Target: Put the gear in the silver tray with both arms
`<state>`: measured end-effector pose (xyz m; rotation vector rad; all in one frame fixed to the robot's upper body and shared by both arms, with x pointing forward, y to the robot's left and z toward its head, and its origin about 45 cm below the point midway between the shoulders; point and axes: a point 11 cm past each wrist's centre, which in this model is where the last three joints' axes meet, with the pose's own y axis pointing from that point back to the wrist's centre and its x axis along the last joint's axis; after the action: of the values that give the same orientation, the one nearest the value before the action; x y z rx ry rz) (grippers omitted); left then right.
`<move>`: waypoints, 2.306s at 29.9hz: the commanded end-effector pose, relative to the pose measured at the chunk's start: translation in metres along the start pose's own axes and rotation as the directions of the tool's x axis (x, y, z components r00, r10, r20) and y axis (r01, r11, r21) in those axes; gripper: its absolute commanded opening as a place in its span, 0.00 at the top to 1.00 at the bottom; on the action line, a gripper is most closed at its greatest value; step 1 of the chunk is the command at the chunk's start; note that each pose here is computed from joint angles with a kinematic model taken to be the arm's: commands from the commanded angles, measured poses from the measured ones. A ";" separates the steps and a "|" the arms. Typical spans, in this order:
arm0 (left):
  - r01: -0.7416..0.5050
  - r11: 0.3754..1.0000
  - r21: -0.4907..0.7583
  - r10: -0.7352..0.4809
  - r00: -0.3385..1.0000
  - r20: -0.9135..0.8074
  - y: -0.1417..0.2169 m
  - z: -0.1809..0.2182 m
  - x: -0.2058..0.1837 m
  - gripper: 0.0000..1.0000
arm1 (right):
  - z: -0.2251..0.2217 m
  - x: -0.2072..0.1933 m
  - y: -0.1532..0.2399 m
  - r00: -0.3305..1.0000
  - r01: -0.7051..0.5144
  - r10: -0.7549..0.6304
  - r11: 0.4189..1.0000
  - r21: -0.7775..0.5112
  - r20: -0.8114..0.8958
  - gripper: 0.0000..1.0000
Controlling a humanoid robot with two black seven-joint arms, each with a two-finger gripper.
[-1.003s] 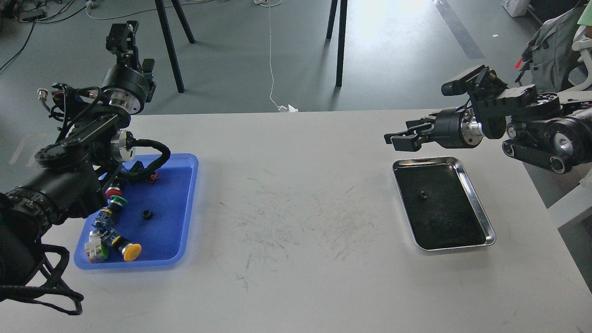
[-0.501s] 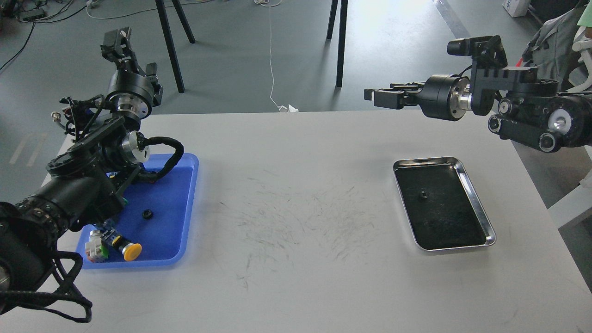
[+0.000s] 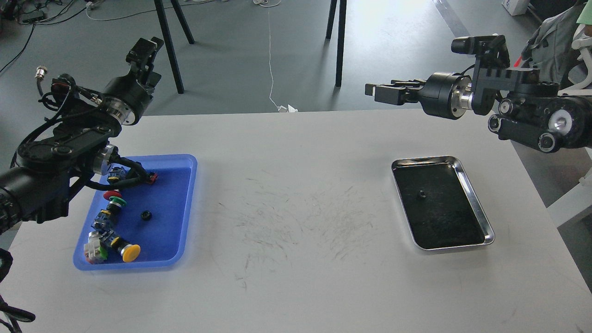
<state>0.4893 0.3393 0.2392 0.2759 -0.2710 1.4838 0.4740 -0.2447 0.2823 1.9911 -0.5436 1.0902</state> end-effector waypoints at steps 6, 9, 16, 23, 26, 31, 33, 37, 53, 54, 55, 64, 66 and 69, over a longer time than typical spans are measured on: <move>-0.168 0.986 0.014 0.168 0.985 0.037 0.008 -0.010 0.014 0.02 | -0.005 0.008 -0.002 0.994 -0.058 0.056 0.998 0.017 0.099 0.16; -0.148 0.989 0.011 0.148 0.989 0.027 0.007 -0.009 0.012 0.02 | -0.005 0.008 -0.002 0.993 -0.062 0.060 0.998 0.018 0.101 0.16; 0.116 0.993 0.003 -0.115 0.985 -0.127 0.010 -0.009 -0.017 0.02 | -0.006 0.009 -0.003 0.993 -0.066 0.064 0.998 0.020 0.103 0.16; 0.236 0.972 0.022 -0.232 0.967 -0.100 0.023 -0.014 -0.010 0.02 | -0.003 0.007 -0.002 0.991 -0.077 0.074 0.997 0.017 0.111 0.16; 0.221 0.974 0.054 -0.218 0.975 -0.050 0.032 -0.018 0.018 0.02 | -0.002 0.004 -0.002 0.989 -0.079 0.077 0.997 0.018 0.126 0.16; 0.240 0.970 0.036 -0.239 0.971 -0.032 0.032 -0.002 0.038 0.02 | 0.000 -0.007 -0.003 0.987 -0.071 0.068 0.997 0.015 0.144 0.16; 0.232 0.973 0.015 -0.231 0.972 -0.047 0.030 0.006 0.043 0.02 | 0.002 -0.011 -0.003 0.987 -0.067 0.065 0.998 0.013 0.150 0.16; 0.234 0.972 0.004 -0.233 0.971 -0.059 0.032 0.014 0.051 0.02 | 0.002 -0.012 -0.003 0.986 -0.068 0.065 0.998 0.014 0.153 0.16; 0.347 0.930 0.117 -0.357 0.932 0.071 0.064 -0.011 0.034 0.02 | 0.003 -0.030 -0.008 0.975 -0.090 0.084 0.996 0.020 0.208 0.14; 0.354 0.926 0.130 -0.368 0.925 0.098 0.065 -0.013 0.034 0.02 | 0.002 -0.030 -0.009 0.973 -0.095 0.088 0.995 0.022 0.214 0.14; 0.367 0.919 0.145 -0.385 0.915 0.123 0.067 -0.016 0.033 0.02 | 0.002 -0.029 -0.009 0.971 -0.102 0.095 0.994 0.024 0.219 0.14; 0.500 0.839 0.213 -0.544 0.765 0.344 0.094 -0.005 0.031 0.02 | 0.006 -0.051 -0.010 0.952 -0.116 0.105 0.993 0.020 0.287 0.06; 0.483 0.850 0.210 -0.527 0.769 0.362 0.095 0.000 0.039 0.02 | 0.006 -0.055 -0.010 0.948 -0.120 0.109 0.993 0.019 0.299 0.06; 0.471 0.851 0.232 -0.525 0.751 0.400 0.105 -0.010 0.039 0.02 | 0.008 -0.061 -0.010 0.942 -0.122 0.111 0.992 0.016 0.315 0.06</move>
<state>0.3957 0.3828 0.2510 0.7034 -0.4199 0.8871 0.4545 -0.2441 0.2290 2.1948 -0.8105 0.8738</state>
